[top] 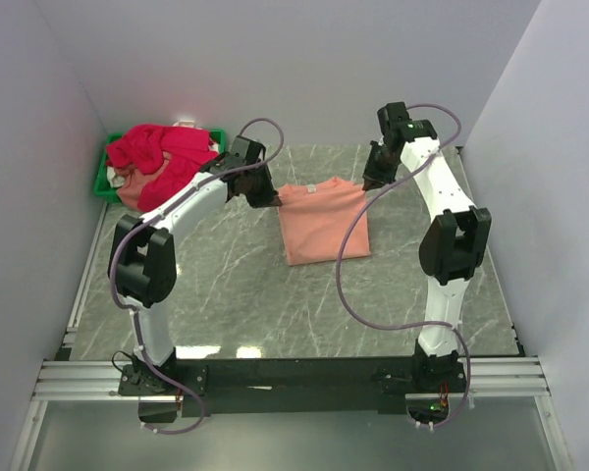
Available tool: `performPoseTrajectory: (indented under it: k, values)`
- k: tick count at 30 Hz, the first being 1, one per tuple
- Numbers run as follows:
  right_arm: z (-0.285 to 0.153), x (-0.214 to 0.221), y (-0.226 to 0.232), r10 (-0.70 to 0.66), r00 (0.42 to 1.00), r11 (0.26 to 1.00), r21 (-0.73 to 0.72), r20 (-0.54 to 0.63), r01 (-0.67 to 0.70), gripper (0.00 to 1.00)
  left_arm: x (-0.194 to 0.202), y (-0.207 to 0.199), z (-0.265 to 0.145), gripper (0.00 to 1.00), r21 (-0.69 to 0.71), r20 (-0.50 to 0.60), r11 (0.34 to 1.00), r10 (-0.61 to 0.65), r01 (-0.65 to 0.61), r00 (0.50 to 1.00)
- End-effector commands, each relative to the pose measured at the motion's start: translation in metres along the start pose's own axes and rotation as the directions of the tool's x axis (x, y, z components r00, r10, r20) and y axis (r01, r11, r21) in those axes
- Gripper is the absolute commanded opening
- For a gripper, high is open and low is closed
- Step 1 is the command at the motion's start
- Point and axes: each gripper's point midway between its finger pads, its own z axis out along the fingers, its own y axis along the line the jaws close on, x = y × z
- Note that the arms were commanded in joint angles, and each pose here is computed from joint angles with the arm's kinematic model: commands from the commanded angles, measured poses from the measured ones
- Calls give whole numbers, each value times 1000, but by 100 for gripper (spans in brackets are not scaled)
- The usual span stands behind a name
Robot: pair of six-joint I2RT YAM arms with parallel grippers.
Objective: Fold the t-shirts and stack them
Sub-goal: Fold the tshirt
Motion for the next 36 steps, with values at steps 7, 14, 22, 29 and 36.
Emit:
performPoseTrajectory:
  k: [7,14,22,29,36]
  values:
    - [11,-41,-2,1,995,1000,-16,95,1,0,-32,10,8,0,13,33,1000,-20,20,999]
    - [28,-49,1,12,997,999,-33,82,-9,0,-38,21,25,0,13,15,999,-53,53,998]
    - [41,-59,4,29,996,998,-58,80,-25,0,-47,26,42,0,29,-6,997,-76,76,997]
    - [59,-64,2,49,997,995,-86,62,-44,0,-53,36,57,0,21,-17,995,-100,100,995]
    - [77,-67,6,56,997,993,-106,53,-50,0,-65,40,64,0,33,-8,991,-129,129,992]
